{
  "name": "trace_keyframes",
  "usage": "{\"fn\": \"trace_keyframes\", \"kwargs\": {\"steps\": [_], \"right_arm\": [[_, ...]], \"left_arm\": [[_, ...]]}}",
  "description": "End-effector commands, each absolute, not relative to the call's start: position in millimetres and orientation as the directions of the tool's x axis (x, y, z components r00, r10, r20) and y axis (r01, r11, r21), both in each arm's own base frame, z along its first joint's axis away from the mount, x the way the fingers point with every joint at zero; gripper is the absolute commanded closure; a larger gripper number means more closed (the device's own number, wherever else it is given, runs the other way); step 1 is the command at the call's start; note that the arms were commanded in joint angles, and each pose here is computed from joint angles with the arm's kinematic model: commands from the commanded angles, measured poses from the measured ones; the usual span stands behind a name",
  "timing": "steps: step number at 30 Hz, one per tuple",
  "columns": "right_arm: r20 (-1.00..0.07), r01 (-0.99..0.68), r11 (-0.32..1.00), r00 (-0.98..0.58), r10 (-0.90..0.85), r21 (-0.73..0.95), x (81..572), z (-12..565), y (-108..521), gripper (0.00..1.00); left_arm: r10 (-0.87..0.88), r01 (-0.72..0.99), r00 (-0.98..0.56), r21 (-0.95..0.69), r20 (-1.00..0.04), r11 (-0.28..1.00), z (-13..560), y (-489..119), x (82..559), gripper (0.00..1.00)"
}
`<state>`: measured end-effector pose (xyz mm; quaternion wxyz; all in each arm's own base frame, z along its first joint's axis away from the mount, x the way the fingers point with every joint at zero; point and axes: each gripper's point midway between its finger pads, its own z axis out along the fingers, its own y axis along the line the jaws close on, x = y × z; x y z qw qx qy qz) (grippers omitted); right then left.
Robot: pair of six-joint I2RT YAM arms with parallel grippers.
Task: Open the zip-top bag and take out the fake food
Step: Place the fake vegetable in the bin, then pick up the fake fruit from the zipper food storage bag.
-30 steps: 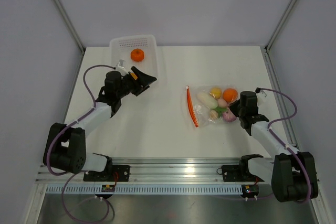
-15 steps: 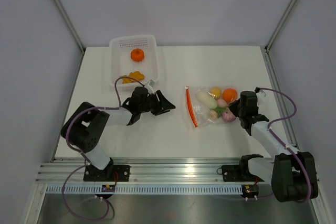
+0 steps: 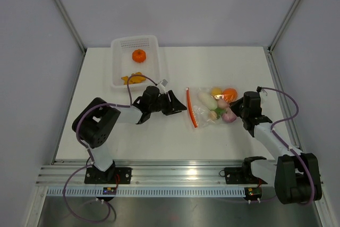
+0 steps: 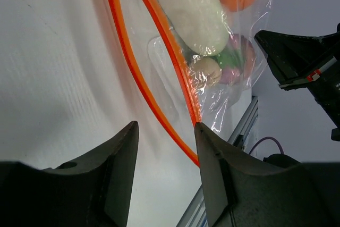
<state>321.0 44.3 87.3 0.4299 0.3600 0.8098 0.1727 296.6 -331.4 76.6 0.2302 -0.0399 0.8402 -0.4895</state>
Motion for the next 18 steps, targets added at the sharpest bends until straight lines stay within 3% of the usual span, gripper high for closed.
{"fn": "trace_keyframes", "kwargs": {"steps": [1,18], "right_arm": [[-0.583,0.377,0.686,-0.361,0.728,0.622,334,103,50,1.0],[-0.572,0.356,0.68,-0.37,0.732,0.64,335,103,55,1.0]], "left_arm": [[-0.269,0.221,-0.884,-0.849,-0.381,0.479,87,-349,304,0.51],[-0.231,0.179,-0.918,-0.859,-0.321,0.48,60,-376,296,0.61]]}}
